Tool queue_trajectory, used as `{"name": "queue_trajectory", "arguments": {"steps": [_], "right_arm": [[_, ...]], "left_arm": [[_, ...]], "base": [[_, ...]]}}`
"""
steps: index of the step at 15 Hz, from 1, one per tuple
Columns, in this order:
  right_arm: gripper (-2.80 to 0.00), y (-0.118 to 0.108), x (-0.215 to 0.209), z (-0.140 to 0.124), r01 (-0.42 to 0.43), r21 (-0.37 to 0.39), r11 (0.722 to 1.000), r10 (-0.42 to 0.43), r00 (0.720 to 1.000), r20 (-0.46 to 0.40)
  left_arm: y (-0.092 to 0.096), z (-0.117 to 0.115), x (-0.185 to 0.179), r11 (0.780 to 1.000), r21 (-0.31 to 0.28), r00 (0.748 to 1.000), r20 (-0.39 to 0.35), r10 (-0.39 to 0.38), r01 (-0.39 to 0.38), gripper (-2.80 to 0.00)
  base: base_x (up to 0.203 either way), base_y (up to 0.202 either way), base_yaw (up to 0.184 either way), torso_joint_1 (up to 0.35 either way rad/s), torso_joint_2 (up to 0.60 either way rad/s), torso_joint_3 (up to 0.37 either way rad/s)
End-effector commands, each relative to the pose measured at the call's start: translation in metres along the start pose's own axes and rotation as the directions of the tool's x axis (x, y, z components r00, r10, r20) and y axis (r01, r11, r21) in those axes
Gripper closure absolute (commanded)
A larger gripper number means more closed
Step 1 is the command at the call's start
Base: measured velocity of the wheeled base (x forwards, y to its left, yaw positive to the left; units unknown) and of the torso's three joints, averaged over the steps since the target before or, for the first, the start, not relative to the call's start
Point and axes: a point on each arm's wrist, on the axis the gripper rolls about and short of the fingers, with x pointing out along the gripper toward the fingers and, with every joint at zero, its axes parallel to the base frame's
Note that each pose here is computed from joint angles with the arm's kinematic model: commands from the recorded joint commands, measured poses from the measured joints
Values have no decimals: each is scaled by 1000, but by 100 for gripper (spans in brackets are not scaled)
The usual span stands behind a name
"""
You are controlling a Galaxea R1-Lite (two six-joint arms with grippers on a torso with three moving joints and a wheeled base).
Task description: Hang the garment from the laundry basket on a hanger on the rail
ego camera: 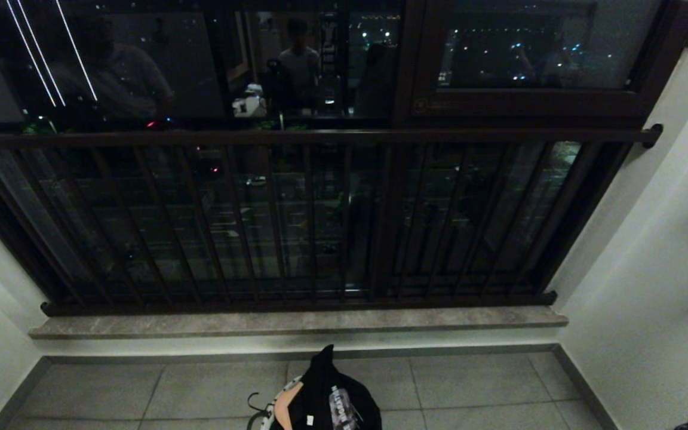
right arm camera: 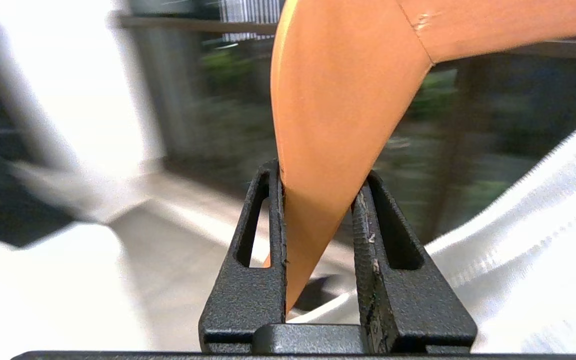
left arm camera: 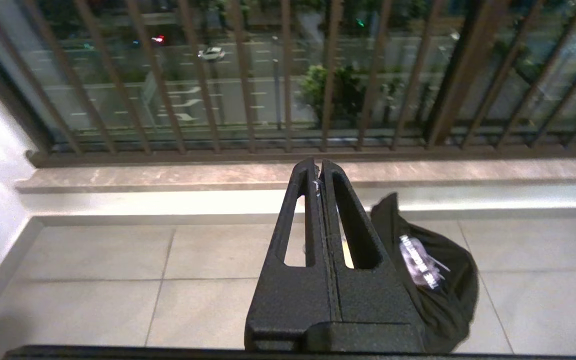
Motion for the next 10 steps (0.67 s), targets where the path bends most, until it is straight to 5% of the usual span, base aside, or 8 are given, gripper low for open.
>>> {"name": "queue_trajectory", "arguments": {"steps": [1,5,10], "right_arm": [[0,-9,20,20,-70,73,995,75,995,-70],[0,-41,80,55,-202,221,954,227,970,-92],[0,-79,162,79,-454,349,820,492,871,-22]], "left_arm": [[0,0,0,1000,-1,1000,-1,0,0,0],[0,0,0,1000,-1,1000,-1,1,-1,0],[0,0,0,1000,1,1000,-1,1,-1,0]], "base": [[0,0,0,0,0,0],[0,0,0,0,0,0],[0,0,0,0,0,0]]}}
